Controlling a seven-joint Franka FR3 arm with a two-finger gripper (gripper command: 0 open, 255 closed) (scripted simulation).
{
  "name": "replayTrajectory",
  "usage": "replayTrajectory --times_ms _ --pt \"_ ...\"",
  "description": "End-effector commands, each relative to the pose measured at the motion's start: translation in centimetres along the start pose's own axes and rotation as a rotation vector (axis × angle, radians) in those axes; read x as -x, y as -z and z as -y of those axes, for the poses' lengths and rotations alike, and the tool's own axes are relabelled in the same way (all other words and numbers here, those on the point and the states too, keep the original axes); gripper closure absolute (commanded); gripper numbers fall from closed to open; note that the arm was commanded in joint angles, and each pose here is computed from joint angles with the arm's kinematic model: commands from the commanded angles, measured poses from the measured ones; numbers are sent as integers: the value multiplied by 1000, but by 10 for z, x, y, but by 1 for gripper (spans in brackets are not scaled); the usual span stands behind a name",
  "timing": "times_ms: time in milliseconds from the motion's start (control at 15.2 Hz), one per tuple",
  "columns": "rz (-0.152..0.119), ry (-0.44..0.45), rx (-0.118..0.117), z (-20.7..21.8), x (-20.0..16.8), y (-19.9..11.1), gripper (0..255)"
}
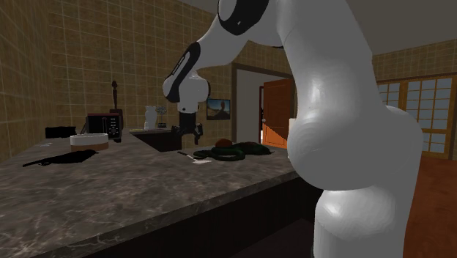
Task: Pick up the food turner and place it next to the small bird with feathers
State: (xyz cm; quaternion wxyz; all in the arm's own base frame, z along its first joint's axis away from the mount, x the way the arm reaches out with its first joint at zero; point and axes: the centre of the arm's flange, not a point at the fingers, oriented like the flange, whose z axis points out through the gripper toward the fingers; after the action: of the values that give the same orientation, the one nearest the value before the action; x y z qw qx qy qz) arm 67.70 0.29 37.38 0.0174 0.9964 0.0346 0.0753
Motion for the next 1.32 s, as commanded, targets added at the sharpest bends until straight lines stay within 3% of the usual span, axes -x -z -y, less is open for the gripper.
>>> replayTrajectory --times_ms 0,330,858,924,1254 --pt "-1 0 1 1 -2 -10 0" --pt "-1 0 1 1 -2 -40 0" --pt "-1 0 1 1 -2 -40 0" --pt "-1 0 1 0 -2 -40 255" --pt "-2 0 1 0 -2 -40 255"
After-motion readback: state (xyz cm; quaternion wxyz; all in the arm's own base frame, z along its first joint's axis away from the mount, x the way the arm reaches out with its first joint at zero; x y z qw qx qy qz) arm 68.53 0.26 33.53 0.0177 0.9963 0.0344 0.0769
